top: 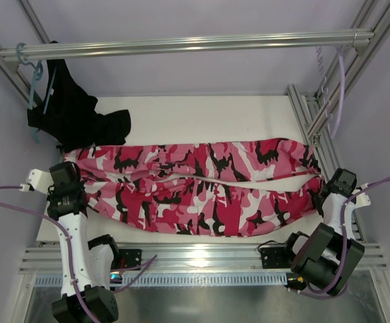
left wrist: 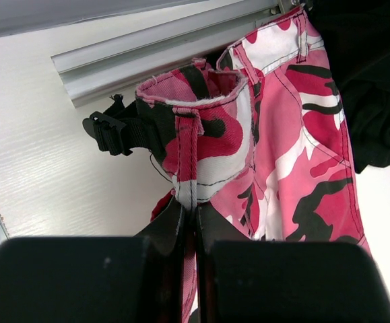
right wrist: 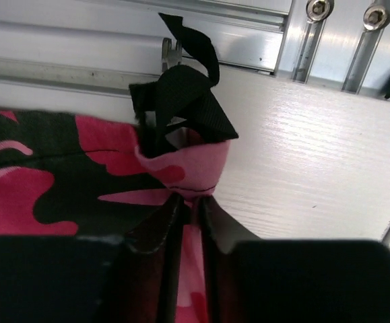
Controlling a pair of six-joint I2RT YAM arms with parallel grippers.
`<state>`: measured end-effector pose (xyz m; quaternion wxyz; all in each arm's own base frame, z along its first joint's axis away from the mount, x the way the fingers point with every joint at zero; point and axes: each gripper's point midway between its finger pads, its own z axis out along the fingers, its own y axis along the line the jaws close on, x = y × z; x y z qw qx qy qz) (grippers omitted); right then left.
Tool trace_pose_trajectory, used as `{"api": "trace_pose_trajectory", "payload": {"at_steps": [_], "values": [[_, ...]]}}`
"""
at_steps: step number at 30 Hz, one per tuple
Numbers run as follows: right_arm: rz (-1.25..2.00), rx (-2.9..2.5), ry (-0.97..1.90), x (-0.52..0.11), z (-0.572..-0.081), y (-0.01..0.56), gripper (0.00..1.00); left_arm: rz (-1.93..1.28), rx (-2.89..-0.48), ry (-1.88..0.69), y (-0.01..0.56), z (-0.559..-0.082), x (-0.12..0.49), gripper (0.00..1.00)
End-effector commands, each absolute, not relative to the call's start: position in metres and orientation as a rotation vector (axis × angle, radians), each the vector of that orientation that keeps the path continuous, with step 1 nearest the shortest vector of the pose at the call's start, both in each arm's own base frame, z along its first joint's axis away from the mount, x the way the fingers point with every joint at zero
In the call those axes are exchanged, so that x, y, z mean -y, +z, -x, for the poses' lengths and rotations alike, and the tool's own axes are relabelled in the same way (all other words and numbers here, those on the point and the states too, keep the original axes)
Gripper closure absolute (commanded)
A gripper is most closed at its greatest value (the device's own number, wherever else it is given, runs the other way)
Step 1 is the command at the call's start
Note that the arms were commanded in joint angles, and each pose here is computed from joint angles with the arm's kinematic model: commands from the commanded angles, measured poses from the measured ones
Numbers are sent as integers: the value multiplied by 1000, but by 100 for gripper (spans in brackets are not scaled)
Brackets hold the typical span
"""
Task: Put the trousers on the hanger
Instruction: Fold the trousers
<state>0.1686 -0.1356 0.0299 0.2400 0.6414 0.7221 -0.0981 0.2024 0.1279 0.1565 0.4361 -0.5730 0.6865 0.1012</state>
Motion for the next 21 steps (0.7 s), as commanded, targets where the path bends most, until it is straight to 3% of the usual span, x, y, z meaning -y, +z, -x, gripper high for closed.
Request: {"api": "trace_pose_trajectory", "payload": {"at_steps": [1, 2, 3, 10, 21], "values": [[-1713, -1900, -297, 155, -184, 41, 86, 1425, -1590, 252, 180, -210, -139, 100], [-1708, -1909, -302, 155, -184, 42, 95, 1426, -1584, 264, 181, -209, -141, 100], [-1703, -1916, -302, 156, -185, 45, 96, 1429, -1585, 275, 180, -209, -143, 100], [-1554, -2024, -314, 144, -209, 93, 96, 1440, -1575, 373, 183, -205, -155, 100], [-1151, -2289, -272, 82, -266, 64, 96, 1426, -1582, 333, 182, -209, -151, 100]]}}
